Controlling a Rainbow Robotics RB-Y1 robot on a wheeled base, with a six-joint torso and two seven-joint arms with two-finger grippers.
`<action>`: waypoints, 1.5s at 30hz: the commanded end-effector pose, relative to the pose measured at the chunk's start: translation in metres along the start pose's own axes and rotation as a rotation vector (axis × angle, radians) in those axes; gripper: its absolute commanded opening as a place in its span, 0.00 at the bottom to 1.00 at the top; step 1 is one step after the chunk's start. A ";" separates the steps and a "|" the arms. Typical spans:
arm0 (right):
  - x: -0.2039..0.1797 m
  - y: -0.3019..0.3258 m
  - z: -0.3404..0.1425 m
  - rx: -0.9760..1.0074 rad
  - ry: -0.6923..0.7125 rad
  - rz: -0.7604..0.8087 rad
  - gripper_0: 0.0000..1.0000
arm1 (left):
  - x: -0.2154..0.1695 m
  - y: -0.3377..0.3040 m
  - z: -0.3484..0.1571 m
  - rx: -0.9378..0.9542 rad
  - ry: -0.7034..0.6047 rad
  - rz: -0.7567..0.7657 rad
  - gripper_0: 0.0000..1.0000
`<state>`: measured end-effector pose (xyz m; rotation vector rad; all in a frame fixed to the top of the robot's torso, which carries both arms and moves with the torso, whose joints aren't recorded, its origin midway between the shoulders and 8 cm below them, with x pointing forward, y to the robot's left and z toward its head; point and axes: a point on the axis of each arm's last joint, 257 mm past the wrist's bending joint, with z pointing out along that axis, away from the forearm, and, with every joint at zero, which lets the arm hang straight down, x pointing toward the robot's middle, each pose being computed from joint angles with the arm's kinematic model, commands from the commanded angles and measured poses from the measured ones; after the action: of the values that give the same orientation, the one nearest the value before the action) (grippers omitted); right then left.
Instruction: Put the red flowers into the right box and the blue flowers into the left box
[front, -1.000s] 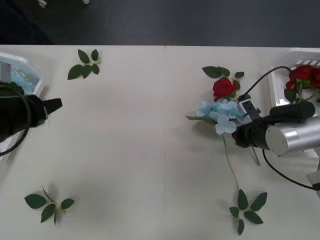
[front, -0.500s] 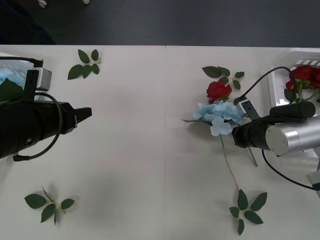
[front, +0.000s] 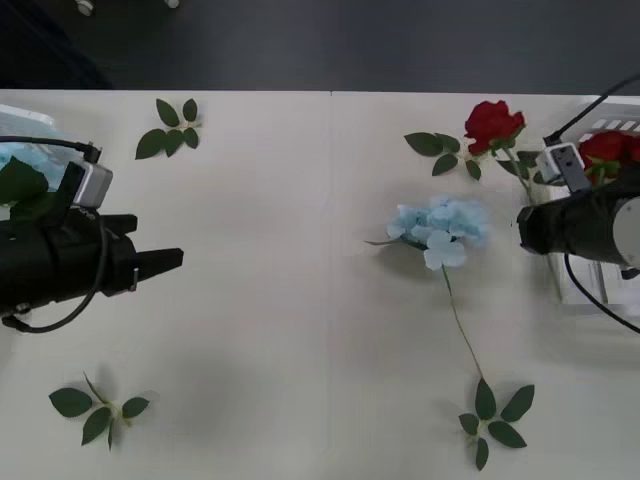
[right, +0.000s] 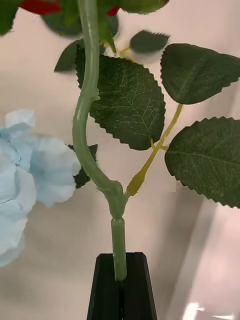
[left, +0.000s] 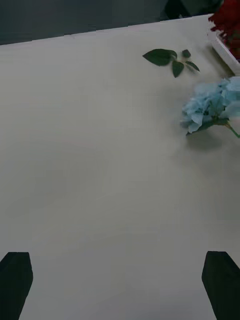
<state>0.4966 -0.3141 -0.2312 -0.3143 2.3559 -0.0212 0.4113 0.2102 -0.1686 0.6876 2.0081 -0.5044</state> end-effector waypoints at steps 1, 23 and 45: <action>-0.019 0.000 -0.030 0.010 -0.051 -0.010 0.00 | -0.009 0.011 -0.012 0.042 -0.011 0.185 1.00; -0.030 -0.144 -0.112 0.306 -0.076 0.147 0.00 | 0.002 0.038 -0.046 0.270 -0.041 0.326 1.00; 0.026 -0.244 -0.094 0.429 0.019 0.300 0.03 | -0.016 0.046 -0.063 0.175 -0.033 0.425 1.00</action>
<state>0.4650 -0.5597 -0.1623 0.1915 2.3522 -0.4014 0.4043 0.2609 -0.1437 1.1856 1.7420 -0.5085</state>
